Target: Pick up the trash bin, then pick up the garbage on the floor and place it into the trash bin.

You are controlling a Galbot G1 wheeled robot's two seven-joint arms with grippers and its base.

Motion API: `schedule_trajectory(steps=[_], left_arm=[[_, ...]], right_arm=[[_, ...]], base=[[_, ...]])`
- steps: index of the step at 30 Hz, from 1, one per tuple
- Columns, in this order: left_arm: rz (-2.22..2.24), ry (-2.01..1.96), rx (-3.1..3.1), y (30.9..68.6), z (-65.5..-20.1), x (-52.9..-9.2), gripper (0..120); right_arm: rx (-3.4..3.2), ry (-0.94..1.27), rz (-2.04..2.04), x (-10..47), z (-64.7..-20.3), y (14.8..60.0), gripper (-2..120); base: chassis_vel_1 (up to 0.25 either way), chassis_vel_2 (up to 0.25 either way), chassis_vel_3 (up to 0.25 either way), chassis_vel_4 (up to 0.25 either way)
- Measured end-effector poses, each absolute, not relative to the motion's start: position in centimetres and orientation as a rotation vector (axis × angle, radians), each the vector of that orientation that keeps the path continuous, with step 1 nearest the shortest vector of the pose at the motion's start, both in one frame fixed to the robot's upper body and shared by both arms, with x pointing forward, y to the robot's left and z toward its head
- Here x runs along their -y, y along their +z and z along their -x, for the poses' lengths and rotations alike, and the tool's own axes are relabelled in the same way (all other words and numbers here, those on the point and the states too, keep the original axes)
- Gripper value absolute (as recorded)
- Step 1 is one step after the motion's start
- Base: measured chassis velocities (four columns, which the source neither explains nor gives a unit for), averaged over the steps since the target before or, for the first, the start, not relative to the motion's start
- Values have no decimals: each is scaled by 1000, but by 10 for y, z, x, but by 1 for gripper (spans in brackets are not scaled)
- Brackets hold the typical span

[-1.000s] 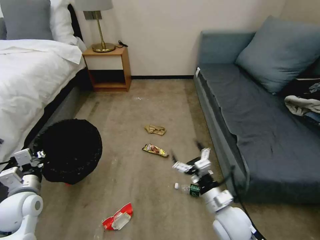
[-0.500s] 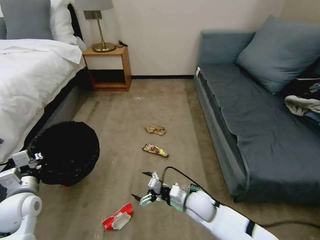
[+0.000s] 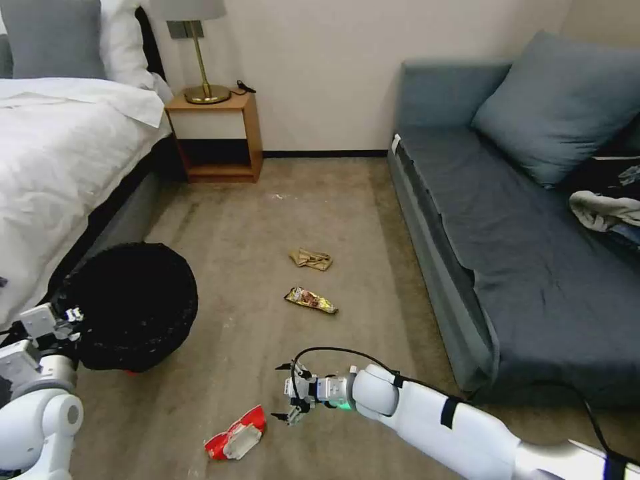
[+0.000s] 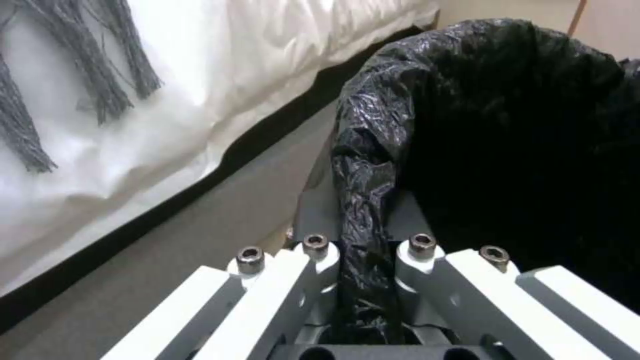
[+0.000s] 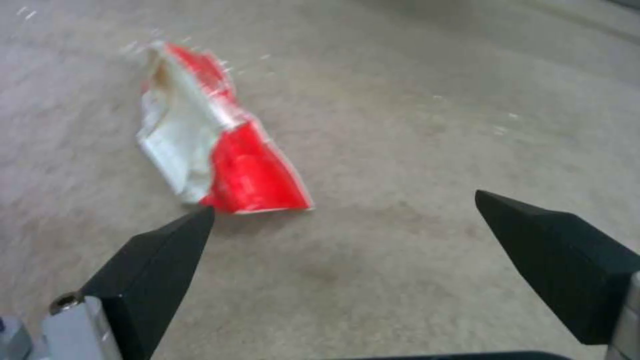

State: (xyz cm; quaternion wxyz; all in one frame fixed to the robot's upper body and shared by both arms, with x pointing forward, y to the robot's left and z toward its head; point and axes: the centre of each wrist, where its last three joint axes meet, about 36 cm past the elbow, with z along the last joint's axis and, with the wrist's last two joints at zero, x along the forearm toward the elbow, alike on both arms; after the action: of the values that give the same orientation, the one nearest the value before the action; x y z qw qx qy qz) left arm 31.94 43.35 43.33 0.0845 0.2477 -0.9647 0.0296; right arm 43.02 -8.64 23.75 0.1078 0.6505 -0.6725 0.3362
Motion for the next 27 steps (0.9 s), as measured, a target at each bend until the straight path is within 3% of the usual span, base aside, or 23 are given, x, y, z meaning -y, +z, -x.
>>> schedule_trajectory(steps=[13,25,27], left_arm=[[-765,89,2882,434,-318,-438,6],[-761,100,2894,436,-319,-433,6],[-761,103,2891,435,-319,-433,6]], right_arm=[[1845,1161,-2017,45,-452,228,100],[1821,1170,-2057,44,-446,205,100],[1820,1162,-2070,39,-442,203,94]], base=[[0,0,0,0],[0,0,0,0],[0,0,0,0]])
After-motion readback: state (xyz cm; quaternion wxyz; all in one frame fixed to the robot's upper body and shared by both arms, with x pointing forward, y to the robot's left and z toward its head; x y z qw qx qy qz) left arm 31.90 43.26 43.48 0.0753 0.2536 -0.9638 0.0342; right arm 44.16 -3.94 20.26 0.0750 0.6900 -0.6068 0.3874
